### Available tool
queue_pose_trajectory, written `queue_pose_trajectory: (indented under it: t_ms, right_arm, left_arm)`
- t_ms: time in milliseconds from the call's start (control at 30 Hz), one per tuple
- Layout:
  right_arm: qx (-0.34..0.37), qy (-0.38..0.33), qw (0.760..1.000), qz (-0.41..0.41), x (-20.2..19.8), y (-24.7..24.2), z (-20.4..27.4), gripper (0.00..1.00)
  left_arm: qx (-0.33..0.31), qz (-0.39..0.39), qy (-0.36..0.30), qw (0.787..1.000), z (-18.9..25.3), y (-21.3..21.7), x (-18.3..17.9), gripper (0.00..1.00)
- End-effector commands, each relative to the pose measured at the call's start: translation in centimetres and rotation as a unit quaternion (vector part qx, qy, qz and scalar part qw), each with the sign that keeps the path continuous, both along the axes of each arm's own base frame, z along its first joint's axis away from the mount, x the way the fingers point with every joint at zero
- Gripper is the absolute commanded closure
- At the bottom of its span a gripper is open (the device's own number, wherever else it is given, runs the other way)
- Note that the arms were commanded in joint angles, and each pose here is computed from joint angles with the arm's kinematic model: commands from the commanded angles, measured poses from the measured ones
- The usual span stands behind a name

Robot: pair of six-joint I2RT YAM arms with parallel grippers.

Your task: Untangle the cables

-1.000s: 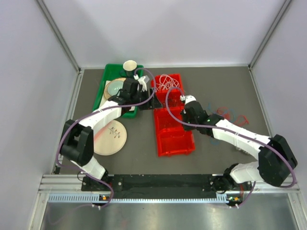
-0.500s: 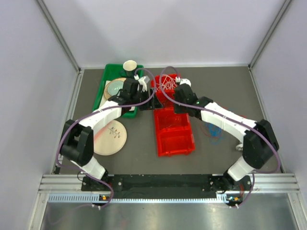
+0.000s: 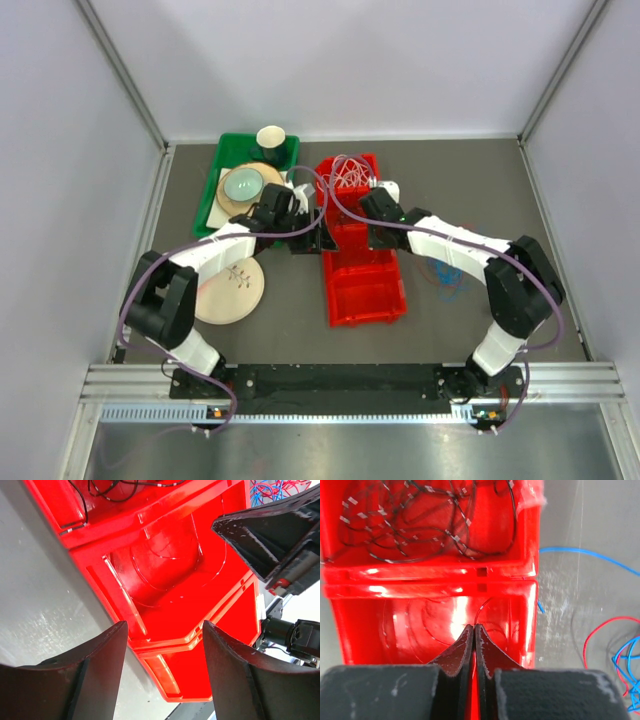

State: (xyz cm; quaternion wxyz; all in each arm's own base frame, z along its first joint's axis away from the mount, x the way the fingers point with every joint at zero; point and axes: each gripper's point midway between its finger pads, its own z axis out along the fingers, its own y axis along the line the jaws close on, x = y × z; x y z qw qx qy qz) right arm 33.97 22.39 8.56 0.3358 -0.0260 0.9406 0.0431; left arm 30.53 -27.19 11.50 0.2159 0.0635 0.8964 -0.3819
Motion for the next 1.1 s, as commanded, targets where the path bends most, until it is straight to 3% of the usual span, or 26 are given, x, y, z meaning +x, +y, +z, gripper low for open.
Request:
queue_pose_trajectory:
  t_ms: [0,100,200,367,467,567,600,700,833,1067]
  right_arm:
    - [0.016,-0.016,1.000,-0.015,0.6,0.1,0.2,1.00]
    - [0.023,-0.016,1.000,-0.012,0.4,0.3,0.4,1.00]
    - [0.044,-0.027,0.999,-0.009,0.0,0.4,2.1,0.84]
    - [0.076,-0.055,0.996,-0.006,-0.5,0.3,5.3,0.78]
    - [0.079,-0.061,0.995,-0.007,-0.8,0.0,6.3,0.69]
    - [0.077,-0.071,0.994,-0.009,-0.8,-0.4,7.2,0.57]
    - [0.076,-0.076,0.994,-0.010,-0.9,-0.7,7.7,0.44]
    - [0.061,-0.106,0.992,-0.023,-0.7,-2.1,9.8,0.27]
    - [0.048,-0.141,0.985,-0.082,-0.2,-7.0,11.6,0.27]
    - [0.073,-0.076,0.976,-0.193,-0.2,-15.6,6.6,0.37]
  left_arm:
    - [-0.026,-0.005,-0.037,0.999,2.8,-0.6,0.2,0.34]
    - [-0.026,-0.003,-0.048,0.999,3.5,-0.6,0.6,0.34]
    - [-0.024,-0.004,-0.061,0.998,4.5,-0.7,1.1,0.34]
    - [-0.034,-0.005,-0.072,0.997,5.6,-1.0,1.6,0.34]
    - [-0.030,-0.004,-0.075,0.997,5.4,-1.0,1.8,0.34]
    - [-0.023,-0.004,-0.075,0.997,5.3,-0.9,2.0,0.34]
    - [-0.021,-0.005,-0.076,0.997,5.3,-0.9,2.1,0.34]
    - [-0.019,-0.003,-0.081,0.997,5.6,-1.0,2.4,0.33]
    - [-0.012,0.011,-0.098,0.995,6.4,-0.4,2.7,0.33]
    - [-0.015,0.017,-0.105,0.994,6.8,-0.3,2.8,0.33]
